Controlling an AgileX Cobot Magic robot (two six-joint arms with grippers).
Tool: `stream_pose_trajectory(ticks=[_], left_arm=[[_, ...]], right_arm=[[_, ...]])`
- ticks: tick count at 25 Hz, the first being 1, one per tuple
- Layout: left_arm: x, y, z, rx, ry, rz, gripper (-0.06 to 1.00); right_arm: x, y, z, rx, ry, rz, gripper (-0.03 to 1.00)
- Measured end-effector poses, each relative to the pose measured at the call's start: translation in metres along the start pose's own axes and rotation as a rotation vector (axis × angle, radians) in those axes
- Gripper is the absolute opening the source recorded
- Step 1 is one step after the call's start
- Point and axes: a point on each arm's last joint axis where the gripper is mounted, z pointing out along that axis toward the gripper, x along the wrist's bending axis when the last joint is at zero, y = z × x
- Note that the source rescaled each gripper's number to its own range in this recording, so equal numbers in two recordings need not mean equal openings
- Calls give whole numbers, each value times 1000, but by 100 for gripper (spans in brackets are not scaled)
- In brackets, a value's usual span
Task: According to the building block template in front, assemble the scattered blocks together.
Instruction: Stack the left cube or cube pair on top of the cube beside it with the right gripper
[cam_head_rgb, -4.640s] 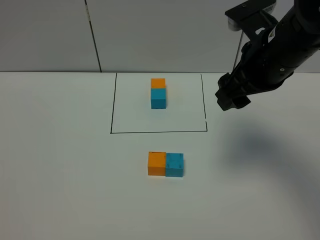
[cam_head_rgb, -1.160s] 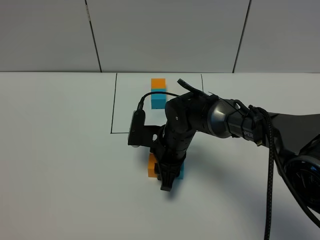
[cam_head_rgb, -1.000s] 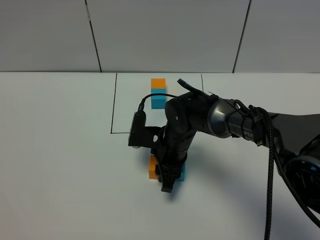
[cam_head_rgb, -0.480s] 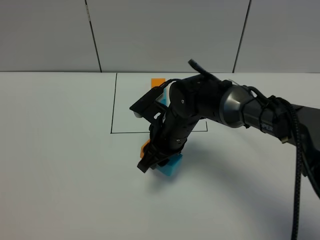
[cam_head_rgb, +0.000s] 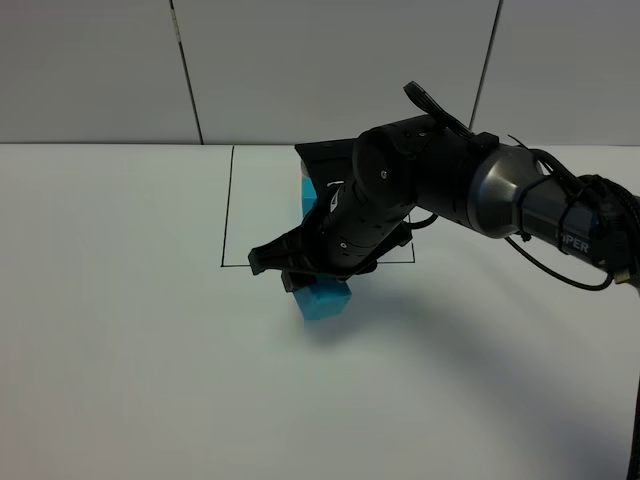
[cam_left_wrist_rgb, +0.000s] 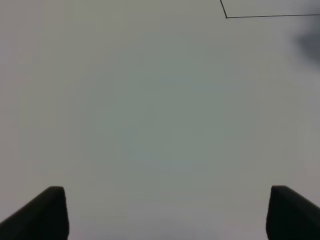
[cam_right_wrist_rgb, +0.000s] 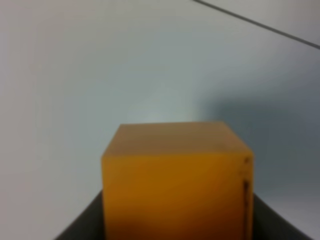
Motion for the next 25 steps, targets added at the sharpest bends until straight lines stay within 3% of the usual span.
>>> stream_pose_trajectory(ticks=[6,11,18,25], left_arm=[[0,0,0,0,0,0,84],[0,0,0,0,0,0,84],[0,0,0,0,0,0,84],[0,0,0,0,0,0,84]], right_arm=[[-1,4,0,-37,2,217,44],[-9,0,5,-65,-56,344,44],[-23,-17,23,-77,-122,396,44],[-17,-28,47,-49,-167,357,44]])
